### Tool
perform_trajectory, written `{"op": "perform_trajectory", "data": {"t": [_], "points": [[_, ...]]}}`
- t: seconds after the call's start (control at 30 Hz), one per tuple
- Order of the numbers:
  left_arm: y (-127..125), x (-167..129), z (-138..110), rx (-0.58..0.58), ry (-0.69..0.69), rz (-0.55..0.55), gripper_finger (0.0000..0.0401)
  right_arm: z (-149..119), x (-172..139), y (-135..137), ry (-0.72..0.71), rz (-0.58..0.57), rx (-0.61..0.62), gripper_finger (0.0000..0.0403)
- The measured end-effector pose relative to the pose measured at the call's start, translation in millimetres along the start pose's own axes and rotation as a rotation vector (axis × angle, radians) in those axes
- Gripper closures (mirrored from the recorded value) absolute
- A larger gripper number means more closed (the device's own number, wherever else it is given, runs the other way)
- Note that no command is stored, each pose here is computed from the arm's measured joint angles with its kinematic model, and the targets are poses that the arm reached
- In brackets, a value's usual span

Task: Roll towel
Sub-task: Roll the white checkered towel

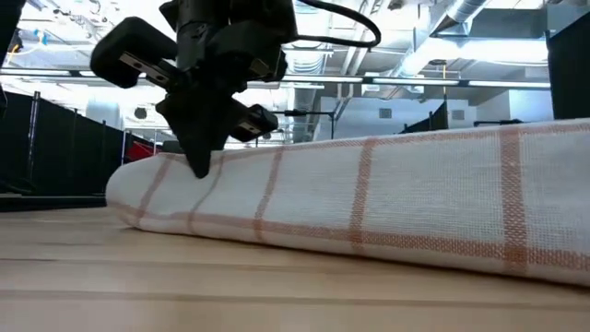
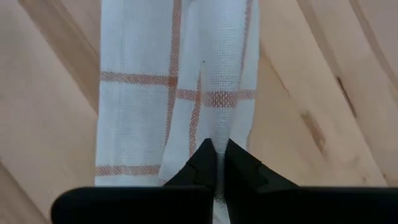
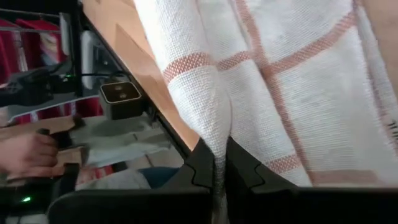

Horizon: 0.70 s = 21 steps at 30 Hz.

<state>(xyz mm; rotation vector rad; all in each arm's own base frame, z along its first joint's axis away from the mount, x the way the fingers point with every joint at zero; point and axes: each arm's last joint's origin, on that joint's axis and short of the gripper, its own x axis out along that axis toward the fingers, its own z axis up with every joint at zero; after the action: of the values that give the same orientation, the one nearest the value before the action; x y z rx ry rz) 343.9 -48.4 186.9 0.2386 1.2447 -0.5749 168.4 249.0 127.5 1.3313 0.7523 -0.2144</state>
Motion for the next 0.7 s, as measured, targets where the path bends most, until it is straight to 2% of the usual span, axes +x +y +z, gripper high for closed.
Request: {"op": "perform_trajectory", "data": {"t": [0.37,0.53,0.7], "points": [[10,-2,-1,0.017,-0.028,0.020,0.0401,7,-4,-28,0.027,0.038,0.041,0.0403],[10,-2,-1,0.029,-0.032,0.022,0.0401,8,-6,-31,0.032,0.058,0.046,0.0403],[13,-3,1,0.043,-0.035,0.079,0.0401,8,-6,-30,0.035,0.064,0.041,0.0403]]}}
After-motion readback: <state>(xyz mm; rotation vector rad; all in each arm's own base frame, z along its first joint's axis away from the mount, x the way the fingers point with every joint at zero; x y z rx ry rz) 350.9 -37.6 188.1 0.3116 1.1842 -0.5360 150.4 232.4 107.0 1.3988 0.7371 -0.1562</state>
